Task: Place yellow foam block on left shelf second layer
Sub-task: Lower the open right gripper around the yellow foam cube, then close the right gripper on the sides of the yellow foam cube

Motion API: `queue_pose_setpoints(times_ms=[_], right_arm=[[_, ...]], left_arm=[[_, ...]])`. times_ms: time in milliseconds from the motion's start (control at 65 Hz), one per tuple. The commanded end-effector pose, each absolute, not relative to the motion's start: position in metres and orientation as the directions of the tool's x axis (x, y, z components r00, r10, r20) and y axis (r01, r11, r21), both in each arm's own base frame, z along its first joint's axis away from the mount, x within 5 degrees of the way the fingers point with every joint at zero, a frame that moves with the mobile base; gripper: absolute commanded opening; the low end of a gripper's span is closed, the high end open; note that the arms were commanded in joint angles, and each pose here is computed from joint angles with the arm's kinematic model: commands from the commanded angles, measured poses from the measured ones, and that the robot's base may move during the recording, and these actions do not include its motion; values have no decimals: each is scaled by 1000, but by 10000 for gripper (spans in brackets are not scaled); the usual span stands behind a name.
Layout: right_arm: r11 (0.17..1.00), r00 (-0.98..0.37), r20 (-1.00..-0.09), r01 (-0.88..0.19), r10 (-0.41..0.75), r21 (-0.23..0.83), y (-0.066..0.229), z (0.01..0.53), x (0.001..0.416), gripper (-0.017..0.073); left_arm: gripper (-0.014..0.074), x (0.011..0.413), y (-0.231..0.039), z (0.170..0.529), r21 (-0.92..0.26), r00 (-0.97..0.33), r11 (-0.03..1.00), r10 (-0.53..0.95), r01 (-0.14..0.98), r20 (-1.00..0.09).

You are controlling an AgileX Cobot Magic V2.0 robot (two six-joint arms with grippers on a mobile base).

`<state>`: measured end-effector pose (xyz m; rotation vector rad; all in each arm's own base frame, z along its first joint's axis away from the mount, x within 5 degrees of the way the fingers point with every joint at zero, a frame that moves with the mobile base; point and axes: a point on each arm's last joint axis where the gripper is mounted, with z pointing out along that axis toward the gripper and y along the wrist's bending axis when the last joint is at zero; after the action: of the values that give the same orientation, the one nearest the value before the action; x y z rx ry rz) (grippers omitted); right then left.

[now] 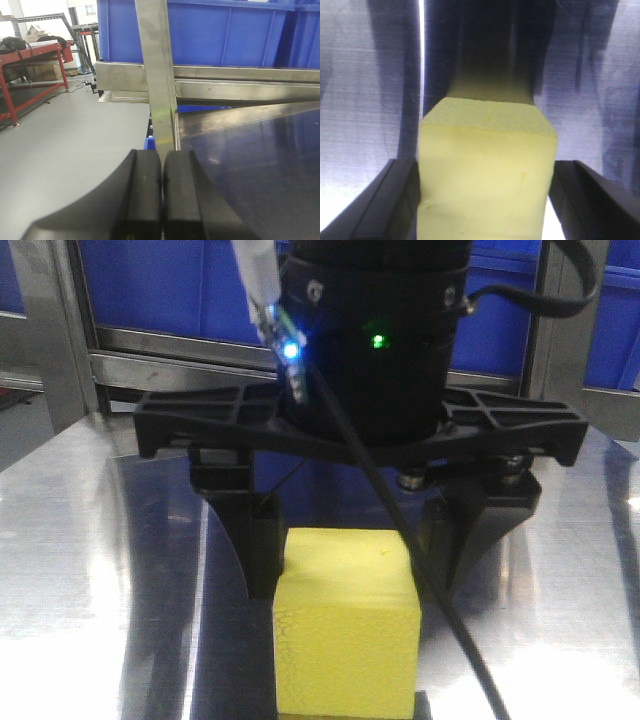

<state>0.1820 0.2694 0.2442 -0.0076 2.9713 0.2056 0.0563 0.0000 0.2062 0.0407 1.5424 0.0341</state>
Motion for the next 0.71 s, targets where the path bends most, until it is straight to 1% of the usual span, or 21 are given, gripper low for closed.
queue_pose_setpoints(times_ms=[0,123,323,477,692], right_arm=[[982,-975,-222,-37,5,187,272,261,185,629],[976,-972,-236,-44,8,212,274,260,186,629],[975,-971,-238,-46,7,215,273,255,185,629],[977,-973,-233,-46,4,208,271,250,184,629],[982,-974,-220,-88,-51,165,271,244,184,622]], left_arm=[[136,55,-1,206,38,106,999,36,11,-994],[136,55,-1,206,38,106,999,36,11,-994],[136,55,-1,206,38,106,999,36,11,-994],[136,55,-1,206,38,106,999,36,11,-994],[136,55,-1,206,38,106,999,36,11,-994]])
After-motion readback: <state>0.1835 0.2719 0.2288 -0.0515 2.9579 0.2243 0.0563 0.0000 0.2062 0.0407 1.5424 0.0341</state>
